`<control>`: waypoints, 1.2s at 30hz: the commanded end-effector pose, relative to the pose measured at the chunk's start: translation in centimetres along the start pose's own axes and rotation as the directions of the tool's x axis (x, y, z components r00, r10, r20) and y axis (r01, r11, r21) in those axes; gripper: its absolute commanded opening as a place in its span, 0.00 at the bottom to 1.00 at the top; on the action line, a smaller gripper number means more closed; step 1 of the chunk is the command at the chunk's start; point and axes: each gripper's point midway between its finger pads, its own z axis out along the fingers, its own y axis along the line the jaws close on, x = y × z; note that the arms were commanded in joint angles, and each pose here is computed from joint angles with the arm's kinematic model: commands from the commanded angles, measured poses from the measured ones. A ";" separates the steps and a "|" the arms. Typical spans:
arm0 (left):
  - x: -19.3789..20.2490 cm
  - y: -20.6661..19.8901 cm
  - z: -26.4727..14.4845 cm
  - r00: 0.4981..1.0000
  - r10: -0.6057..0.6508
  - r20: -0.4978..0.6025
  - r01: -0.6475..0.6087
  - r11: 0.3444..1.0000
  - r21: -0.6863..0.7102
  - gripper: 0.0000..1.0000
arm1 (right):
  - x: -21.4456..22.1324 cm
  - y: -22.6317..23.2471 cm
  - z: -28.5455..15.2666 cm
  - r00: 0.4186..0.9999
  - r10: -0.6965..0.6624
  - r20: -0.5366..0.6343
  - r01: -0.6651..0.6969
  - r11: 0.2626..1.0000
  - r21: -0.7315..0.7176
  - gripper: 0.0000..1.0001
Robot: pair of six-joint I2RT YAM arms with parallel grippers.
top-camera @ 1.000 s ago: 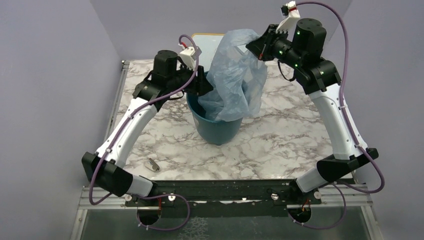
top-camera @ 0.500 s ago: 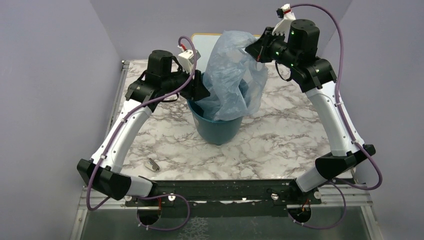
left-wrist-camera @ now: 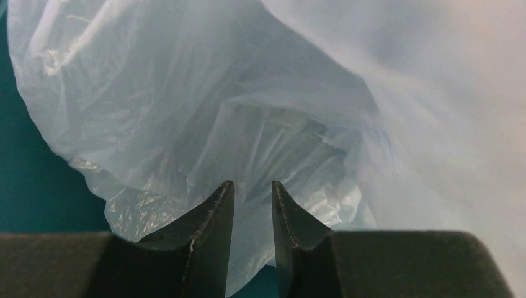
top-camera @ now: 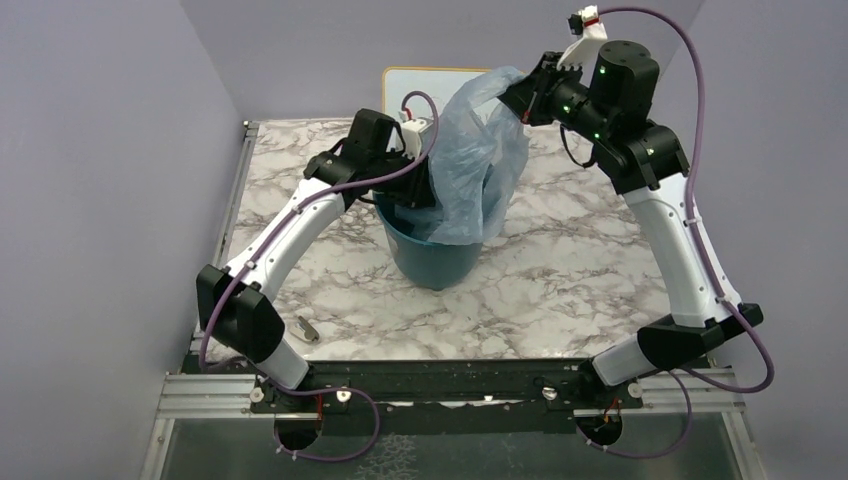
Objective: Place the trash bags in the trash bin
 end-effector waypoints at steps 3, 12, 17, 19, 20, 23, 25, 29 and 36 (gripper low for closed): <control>1.1 0.2 2.0 0.998 -0.009 -0.064 0.007 1.000 -0.024 0.28 | -2.3 0.3 -1.5 0.995 -0.027 0.095 0.025 1.000 0.015 0.00; -3.2 0.3 -3.1 0.987 0.063 0.148 -0.034 0.981 -0.191 0.39 | -1.3 -2.0 -0.5 0.997 -0.035 0.067 0.028 0.994 0.109 0.00; -4.8 -1.2 -5.6 0.968 0.119 0.223 -0.079 0.981 -0.177 0.60 | 0.2 -1.7 0.2 1.000 -0.008 0.028 0.006 0.997 0.073 0.00; -5.2 -1.5 -6.4 0.962 0.129 0.242 -0.085 0.980 -0.181 0.60 | 0.8 -1.9 0.4 1.000 0.001 0.016 -0.003 0.997 0.075 0.00; -5.3 -1.7 -6.9 0.958 0.133 0.255 -0.086 0.978 -0.187 0.61 | 1.0 -2.0 0.5 1.000 0.008 0.012 -0.009 0.997 0.083 0.00; -5.7 -2.4 -8.5 0.944 0.148 0.296 -0.093 0.977 -0.190 0.65 | 1.3 -2.1 0.7 1.000 0.010 -0.001 -0.010 0.996 0.085 0.01; -5.4 -4.0 -9.1 0.934 0.179 0.309 -0.146 0.981 -0.128 0.67 | 1.3 -2.0 0.7 1.000 0.011 -0.003 -0.011 0.997 0.073 0.00; -3.8 -7.6 -9.4 0.910 0.265 0.318 -0.300 0.952 0.065 0.70 | 1.3 -1.3 0.7 1.000 0.014 -0.006 -0.013 0.999 0.035 0.00; -3.7 -9.5 -10.5 0.878 0.284 0.384 -0.356 0.925 0.130 0.75 | 1.4 -0.6 0.8 1.000 0.022 -0.004 -0.022 1.000 0.001 0.01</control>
